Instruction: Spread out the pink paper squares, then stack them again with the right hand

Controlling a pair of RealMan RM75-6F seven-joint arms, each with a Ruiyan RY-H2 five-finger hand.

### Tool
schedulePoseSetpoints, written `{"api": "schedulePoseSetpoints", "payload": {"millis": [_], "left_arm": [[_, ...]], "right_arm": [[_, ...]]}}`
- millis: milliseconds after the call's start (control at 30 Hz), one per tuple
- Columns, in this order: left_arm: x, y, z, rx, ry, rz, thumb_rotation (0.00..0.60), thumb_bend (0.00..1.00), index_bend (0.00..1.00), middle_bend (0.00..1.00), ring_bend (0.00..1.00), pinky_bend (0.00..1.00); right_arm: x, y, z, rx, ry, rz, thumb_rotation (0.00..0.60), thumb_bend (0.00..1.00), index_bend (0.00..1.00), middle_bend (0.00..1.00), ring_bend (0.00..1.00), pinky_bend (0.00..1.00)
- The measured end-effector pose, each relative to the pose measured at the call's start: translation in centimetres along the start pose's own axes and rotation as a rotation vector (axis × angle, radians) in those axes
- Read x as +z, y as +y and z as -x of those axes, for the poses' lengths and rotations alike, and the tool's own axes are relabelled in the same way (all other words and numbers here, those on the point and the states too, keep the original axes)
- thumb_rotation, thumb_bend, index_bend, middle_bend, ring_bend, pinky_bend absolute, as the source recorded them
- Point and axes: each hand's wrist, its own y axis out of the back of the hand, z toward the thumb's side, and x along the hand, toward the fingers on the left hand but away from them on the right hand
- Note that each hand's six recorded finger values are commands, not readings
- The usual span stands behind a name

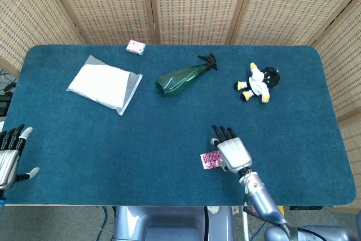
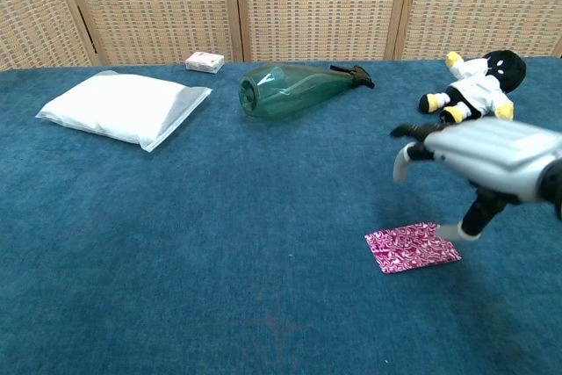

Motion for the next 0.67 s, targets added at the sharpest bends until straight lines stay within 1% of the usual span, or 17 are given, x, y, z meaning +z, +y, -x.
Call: {"api": "schedulePoseSetpoints", "payload": {"millis": [67,100,200,233,300,333,433,533,667], "left_arm": [[0.0,0.0,0.0,0.0,-0.001,0.002,0.6,0.15,0.0,0.0,0.0,0.0],[0.0,0.0,0.0,0.0,-0.002,0.002,0.6,0.15,0.0,0.0,0.0,0.0],[0.1,0.0,0.0,0.002,-0.003,0.005,0.6,0.15,0.0,0.0,0.0,0.0],[0.1,0.0,0.0,0.003,-0.003,0.004,0.6,0.15,0.0,0.0,0.0,0.0],[0.1,0.1,0.0,0.006,-0.004,0.003,0.6,0.15,0.0,0.0,0.0,0.0],[0.1,0.1,0.0,0.006,-0.004,0.003,0.6,0.15,0.0,0.0,0.0,0.0],[0.1,0.0,0.0,0.008,-0.004,0.004,0.6,0.15,0.0,0.0,0.0,0.0],[0.1,0.1,0.0,0.011,-0.006,0.004,0.6,0.15,0.0,0.0,0.0,0.0],[0.0,0.1,0.1,0.017,-0.006,0.006,0.6,0.15,0.0,0.0,0.0,0.0]], "right_arm": [[-1.2,1.2,-0.5,-0.046,-0.005,0.018,0.6,0.25,0.24,0.0,0.0,0.09],[-1.8,1.6,-0.7,-0.067,-0.007,0.028,0.6,0.21,0.21,0.0,0.0,0.09],[-4.2,3.0,-1.9,-0.142,-0.02,0.061,0.6,0.05,0.12,0.0,0.0,0.09],[-5.4,3.5,-2.6,-0.174,-0.032,0.073,0.6,0.01,0.08,0.0,0.0,0.08],[-7.7,3.9,-3.9,-0.224,-0.061,0.088,0.6,0.0,0.03,0.0,0.0,0.06],[-9.4,4.1,-4.9,-0.257,-0.087,0.094,0.6,0.0,0.01,0.0,0.0,0.05],[-13.4,3.7,-8.2,-0.32,-0.16,0.098,0.6,0.0,0.0,0.0,0.0,0.01],[-16.0,2.6,-11.3,-0.338,-0.212,0.083,0.6,0.0,0.0,0.0,0.0,0.0],[-16.9,1.2,-13.5,-0.337,-0.23,0.071,0.6,0.0,0.0,0.0,0.0,0.0]]}}
